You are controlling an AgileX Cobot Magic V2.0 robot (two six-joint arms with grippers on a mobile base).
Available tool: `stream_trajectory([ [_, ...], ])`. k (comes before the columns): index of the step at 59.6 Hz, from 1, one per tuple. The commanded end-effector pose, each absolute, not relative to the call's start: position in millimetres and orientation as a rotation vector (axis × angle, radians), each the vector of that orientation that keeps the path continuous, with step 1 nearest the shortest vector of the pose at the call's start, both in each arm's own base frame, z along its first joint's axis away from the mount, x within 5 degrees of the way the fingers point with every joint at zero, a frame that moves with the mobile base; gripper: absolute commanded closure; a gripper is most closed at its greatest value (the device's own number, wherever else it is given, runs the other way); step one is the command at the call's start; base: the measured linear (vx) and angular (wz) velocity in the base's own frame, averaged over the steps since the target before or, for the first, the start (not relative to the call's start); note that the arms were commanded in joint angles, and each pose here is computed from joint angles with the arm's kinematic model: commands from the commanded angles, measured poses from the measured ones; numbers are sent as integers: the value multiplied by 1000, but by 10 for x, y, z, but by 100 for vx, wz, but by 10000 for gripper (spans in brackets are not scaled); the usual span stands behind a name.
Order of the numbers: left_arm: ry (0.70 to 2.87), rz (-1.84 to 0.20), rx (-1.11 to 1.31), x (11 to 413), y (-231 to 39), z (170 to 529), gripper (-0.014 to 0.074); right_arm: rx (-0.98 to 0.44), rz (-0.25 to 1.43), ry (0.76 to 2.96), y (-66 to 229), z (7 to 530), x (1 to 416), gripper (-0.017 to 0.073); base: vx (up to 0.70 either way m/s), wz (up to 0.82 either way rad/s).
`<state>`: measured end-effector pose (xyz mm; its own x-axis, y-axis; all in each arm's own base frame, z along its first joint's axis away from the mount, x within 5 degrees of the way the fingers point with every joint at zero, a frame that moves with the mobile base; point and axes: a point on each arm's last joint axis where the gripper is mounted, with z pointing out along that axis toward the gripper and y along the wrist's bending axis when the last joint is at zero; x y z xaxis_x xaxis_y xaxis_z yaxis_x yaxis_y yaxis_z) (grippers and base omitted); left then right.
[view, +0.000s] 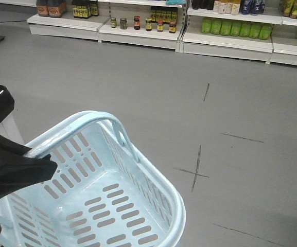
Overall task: Pick three apples into basket with both arms
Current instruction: 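Hold the basket in the left gripper while the base turns away, then drive the base with the held basket to the table of apples and oranges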
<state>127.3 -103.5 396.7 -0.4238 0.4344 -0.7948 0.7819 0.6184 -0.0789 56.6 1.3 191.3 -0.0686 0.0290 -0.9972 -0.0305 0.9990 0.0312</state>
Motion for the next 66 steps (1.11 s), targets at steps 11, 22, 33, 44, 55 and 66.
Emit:
stream_trajectory([
  [11, 1971, -624, 869, 1263, -1049, 4137, 599, -16, 38, 1565, 16, 1946, 564, 564, 24, -2],
  [22, 1971, -624, 869, 1263, -1049, 4137, 599, -16, 38, 1565, 16, 1946, 564, 564, 27, -7],
  [33, 1971, -624, 869, 1263, -1049, 4137, 599, -16, 38, 1565, 16, 1946, 564, 564, 30, -12],
  [44, 1971, -624, 869, 1263, -1049, 4137, 599, -16, 38, 1565, 16, 1946, 564, 564, 31, -19],
  [55, 1971, -624, 869, 1263, -1049, 4137, 599, -16, 38, 1565, 16, 1946, 564, 564, 32, -25],
  [66, 1971, -624, 869, 1263, -1049, 4137, 599, -16, 38, 1565, 16, 1946, 564, 564, 32, -26],
])
